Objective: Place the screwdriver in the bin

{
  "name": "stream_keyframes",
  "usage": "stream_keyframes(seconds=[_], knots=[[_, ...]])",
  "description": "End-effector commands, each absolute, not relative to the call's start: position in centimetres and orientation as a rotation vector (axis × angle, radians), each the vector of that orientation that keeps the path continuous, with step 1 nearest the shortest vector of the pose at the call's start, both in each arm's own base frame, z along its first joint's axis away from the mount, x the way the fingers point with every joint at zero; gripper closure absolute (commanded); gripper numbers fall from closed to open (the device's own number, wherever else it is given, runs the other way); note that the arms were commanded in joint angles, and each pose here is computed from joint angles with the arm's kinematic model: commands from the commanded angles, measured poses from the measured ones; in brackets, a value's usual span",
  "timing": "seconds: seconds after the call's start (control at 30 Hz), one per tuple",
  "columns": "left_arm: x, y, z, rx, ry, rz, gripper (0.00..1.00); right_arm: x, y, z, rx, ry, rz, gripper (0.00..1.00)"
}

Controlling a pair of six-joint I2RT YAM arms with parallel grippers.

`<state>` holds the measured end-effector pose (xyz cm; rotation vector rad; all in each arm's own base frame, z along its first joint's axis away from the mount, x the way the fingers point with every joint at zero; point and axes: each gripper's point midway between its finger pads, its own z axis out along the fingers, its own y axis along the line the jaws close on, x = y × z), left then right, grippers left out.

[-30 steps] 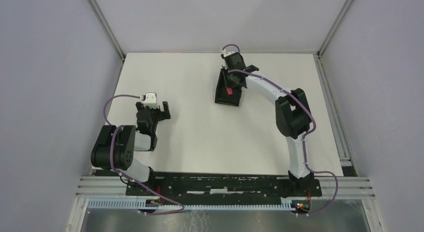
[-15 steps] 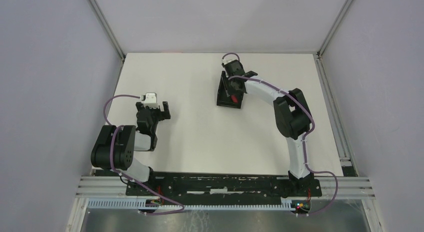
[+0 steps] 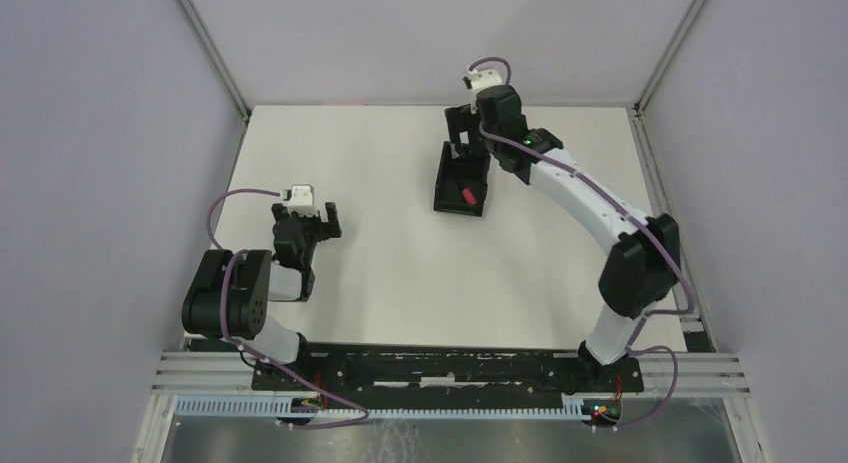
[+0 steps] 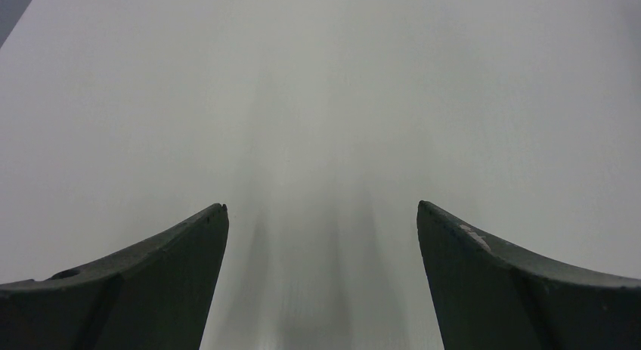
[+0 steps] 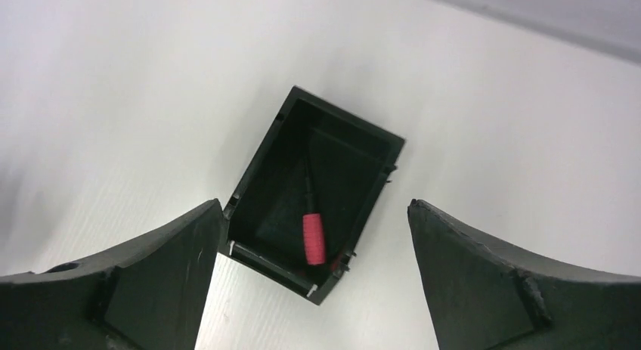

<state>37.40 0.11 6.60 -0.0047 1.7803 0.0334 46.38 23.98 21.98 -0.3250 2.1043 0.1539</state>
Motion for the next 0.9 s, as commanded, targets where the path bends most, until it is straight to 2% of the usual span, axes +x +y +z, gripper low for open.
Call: stream_keyframes(seconds=[0.0,0.23,0.37,0.67,0.87], knots=[[38.0,0.0,8.7,-0.041,1.703,0.011,0.0,44.5,19.4,28.7,-0.239,1.902,0.078,0.02],[38.0,0.1,8.7,-0.041,1.703,0.012,0.0,39.2,10.2,25.0,-0.079,1.855,-0.084,0.02],[38.0,0.0,8.7,-0.041,1.704,0.011,0.0,35.7,5.4,20.7,0.043,1.849,-0.208,0.02],[38.0,0.0,8.7,-0.041,1.704,0.011,0.0,29.2,1.3,11.7,0.152,1.854,-0.267,0.02],[38.0,0.0,8.7,-0.04,1.702,0.011,0.0,27.9,1.0,9.8,0.14,1.826,-0.241,0.02]])
